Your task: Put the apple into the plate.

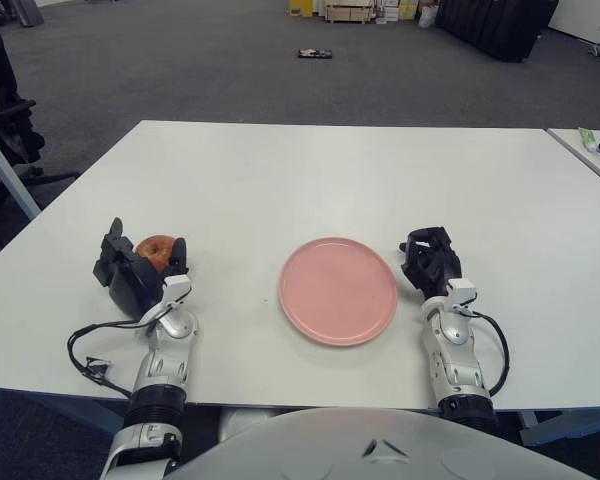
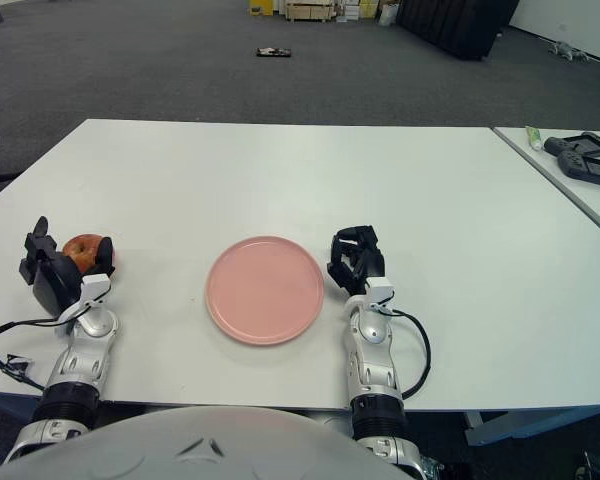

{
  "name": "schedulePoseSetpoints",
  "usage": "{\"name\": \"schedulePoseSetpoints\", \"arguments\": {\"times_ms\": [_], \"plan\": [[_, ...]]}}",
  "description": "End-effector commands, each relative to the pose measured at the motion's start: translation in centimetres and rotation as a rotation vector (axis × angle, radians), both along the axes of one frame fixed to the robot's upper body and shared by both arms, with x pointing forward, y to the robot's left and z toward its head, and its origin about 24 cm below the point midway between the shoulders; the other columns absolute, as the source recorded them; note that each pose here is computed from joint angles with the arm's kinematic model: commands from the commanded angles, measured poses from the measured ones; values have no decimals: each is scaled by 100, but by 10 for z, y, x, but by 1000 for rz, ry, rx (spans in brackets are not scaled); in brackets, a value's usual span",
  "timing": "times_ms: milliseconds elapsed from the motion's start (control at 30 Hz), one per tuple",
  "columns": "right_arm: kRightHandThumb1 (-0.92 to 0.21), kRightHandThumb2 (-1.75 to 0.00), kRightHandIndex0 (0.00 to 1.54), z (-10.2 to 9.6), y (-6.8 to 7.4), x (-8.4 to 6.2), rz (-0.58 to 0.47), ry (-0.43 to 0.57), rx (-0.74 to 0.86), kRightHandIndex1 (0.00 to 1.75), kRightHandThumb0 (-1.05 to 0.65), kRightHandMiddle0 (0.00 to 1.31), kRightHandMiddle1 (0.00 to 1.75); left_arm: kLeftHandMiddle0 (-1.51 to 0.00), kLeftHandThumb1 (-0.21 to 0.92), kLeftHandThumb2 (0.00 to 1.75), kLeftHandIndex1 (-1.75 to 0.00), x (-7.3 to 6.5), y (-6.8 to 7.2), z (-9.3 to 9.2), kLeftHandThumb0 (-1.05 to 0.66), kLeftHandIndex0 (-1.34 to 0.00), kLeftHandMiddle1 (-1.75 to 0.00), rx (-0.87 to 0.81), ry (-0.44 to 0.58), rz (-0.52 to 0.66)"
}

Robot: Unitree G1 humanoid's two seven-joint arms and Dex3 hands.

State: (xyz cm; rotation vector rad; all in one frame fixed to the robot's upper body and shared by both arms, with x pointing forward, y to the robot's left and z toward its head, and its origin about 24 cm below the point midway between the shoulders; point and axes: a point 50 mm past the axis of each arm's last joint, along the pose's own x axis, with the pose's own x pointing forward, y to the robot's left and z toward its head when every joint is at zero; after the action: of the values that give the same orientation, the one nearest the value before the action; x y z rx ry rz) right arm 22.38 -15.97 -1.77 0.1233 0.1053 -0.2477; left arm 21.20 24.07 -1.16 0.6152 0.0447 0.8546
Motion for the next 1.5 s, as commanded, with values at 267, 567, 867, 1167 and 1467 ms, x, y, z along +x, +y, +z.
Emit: {"name": "schedulePoseSetpoints", "arguments": {"times_ms": [267,567,867,1167,1467], "plan": [[-73,-79,50,-19,0,-13,-18,115,34,138,-37,30,175,0,65,67,-71,17,-6,4,-83,0,-52,-27,10,-105],[-74,-78,49,-19,-2,-15,-21,113,40,137,-37,30,175,0,63,66,-79,23,-7,6,-85,0,-59,-11,60,-226],[-75,-77,50,-18,-2,-16,-33,116,39,137,-37,29,175,0,58,68,-91,24,-1,6,-87,0,-68,-7,214,-386],[-76,-75,50,-18,-3,-17,-41,114,45,135,-37,28,175,0,61,68,-98,28,7,2,-93,0,-58,-41,379,-405],[-76,-76,50,-18,-4,-18,-34,108,43,136,-37,29,175,0,67,64,-93,34,15,-7,-92,0,-46,-113,514,-347]]}}
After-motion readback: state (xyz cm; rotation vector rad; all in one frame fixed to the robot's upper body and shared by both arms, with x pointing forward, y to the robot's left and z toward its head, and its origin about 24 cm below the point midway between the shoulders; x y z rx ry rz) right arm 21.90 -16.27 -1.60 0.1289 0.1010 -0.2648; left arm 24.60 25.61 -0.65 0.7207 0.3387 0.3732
